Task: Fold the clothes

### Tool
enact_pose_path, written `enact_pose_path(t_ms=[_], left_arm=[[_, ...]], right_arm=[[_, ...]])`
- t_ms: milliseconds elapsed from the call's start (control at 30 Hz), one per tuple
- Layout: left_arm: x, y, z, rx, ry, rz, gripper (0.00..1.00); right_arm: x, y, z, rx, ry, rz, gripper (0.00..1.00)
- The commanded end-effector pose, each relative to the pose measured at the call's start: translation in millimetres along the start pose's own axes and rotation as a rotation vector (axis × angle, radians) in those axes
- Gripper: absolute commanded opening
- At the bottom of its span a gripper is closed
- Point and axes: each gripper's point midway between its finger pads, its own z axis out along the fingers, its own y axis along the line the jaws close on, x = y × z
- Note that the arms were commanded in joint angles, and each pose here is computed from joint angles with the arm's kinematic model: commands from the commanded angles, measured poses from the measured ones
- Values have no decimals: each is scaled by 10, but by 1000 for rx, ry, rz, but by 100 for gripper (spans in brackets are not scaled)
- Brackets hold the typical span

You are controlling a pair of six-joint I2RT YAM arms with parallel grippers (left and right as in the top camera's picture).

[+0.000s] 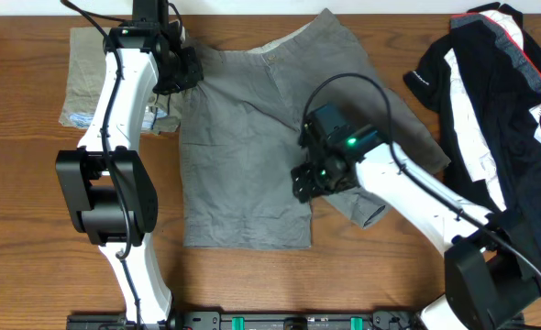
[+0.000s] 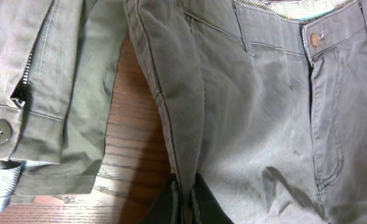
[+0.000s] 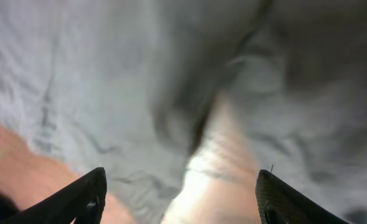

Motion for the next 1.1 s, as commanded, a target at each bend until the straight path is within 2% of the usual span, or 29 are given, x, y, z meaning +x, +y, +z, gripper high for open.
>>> enact_pose_path(t_ms=[0,200,267,367,567,667,733,900,933,1067], left_arm=[[-104,11,-165,-4,-47,-11,6],[-101,15,-166,-5,-45,-12,6],[-95,17,-165,-5,-43,-12,6],[-95,17,-165,-5,-43,-12,6],[-94,17,-165,-6,-42,-12,6],[-89,19,-165,-6,-40,-13,6],[-87,19,-165,-6,-40,-13,6],[-78,50,-169,-11,-34,-18,6],[-78,81,-174,-17,-33,-24,6],[-74,280,-257,-39,-24,-65,6]], right_arm=[[169,217,51,-33,39,-36,71],[382,230,211,-22,84,-11,50],[435,192,250,-17,97,5,46],[475,151,315,-15,98,15,47],[227,7,340,66,-18,3,63],[141,-40,374,65,-51,13,63],[124,-68,411,61,-57,19,55],[94,-115,488,65,-57,17,5],[68,-134,482,64,-65,17,1],[-80,-341,429,73,-109,69,1]])
